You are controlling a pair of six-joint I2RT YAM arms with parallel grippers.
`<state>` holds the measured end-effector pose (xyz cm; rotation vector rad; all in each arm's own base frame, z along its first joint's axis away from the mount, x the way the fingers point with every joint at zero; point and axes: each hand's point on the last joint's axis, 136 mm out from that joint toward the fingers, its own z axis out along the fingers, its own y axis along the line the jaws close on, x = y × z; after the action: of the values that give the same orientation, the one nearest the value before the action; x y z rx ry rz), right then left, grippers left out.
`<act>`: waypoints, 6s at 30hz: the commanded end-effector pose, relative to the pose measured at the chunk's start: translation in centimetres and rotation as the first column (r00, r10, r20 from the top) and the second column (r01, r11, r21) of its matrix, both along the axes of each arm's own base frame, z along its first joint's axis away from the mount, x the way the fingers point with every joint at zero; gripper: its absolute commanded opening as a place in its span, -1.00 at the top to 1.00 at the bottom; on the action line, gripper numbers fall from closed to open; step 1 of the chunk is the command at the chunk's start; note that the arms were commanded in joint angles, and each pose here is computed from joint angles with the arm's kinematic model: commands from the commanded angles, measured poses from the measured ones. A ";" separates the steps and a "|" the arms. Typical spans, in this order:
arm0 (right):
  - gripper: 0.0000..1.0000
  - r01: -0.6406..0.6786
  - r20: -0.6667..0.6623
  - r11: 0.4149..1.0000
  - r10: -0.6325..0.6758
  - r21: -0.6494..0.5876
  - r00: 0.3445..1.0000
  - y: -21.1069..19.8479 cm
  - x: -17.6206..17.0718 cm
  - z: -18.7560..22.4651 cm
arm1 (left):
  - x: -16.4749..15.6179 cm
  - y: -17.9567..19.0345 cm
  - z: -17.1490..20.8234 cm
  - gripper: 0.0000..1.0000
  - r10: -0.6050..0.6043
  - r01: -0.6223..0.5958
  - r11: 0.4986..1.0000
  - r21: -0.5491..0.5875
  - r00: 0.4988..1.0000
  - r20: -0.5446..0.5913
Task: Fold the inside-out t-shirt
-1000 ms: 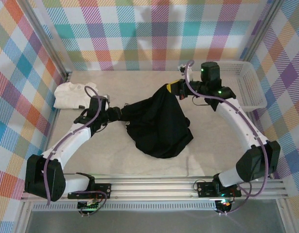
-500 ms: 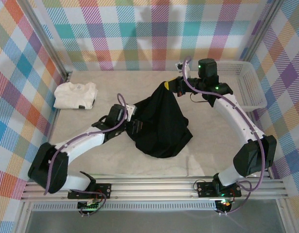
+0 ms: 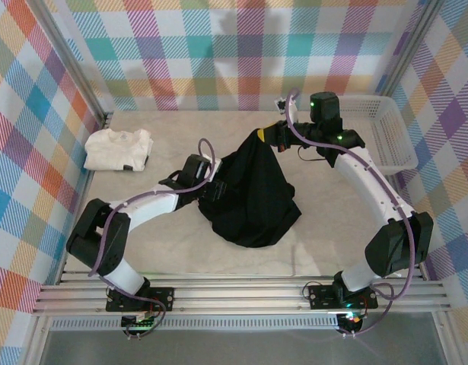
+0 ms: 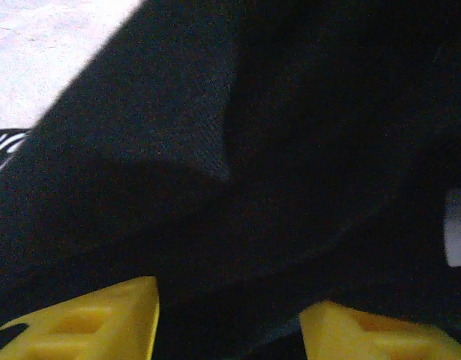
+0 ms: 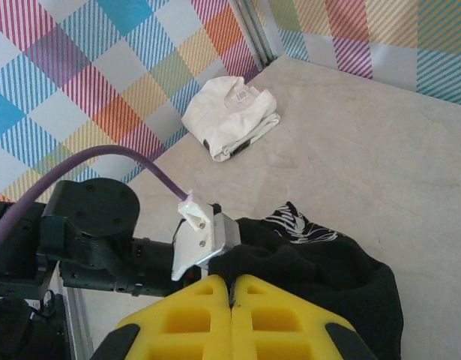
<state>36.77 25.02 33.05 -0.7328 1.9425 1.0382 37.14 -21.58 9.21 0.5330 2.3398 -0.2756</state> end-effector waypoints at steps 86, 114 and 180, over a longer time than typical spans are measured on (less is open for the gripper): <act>1.00 -0.377 -0.325 0.877 0.464 0.296 0.824 6.0 -10.0 -3.2 | -7.0 9.3 14.4 0.01 0.399 -0.375 0.900 -0.220 0.914 0.072; 1.00 -0.073 -0.209 0.966 0.020 -0.249 0.978 0.5 -6.9 -7.1 | -9.4 -2.9 17.8 1.00 -0.132 0.136 0.834 -0.535 0.990 0.047; 1.00 -0.346 -0.008 0.923 0.352 0.168 0.936 7.9 -13.2 -3.3 | -12.0 -1.9 16.3 0.22 -0.098 0.105 0.902 -0.419 0.994 0.040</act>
<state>23.80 33.06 27.84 -0.9520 1.8381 1.4151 25.18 -21.82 26.15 0.3612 2.1406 -0.7494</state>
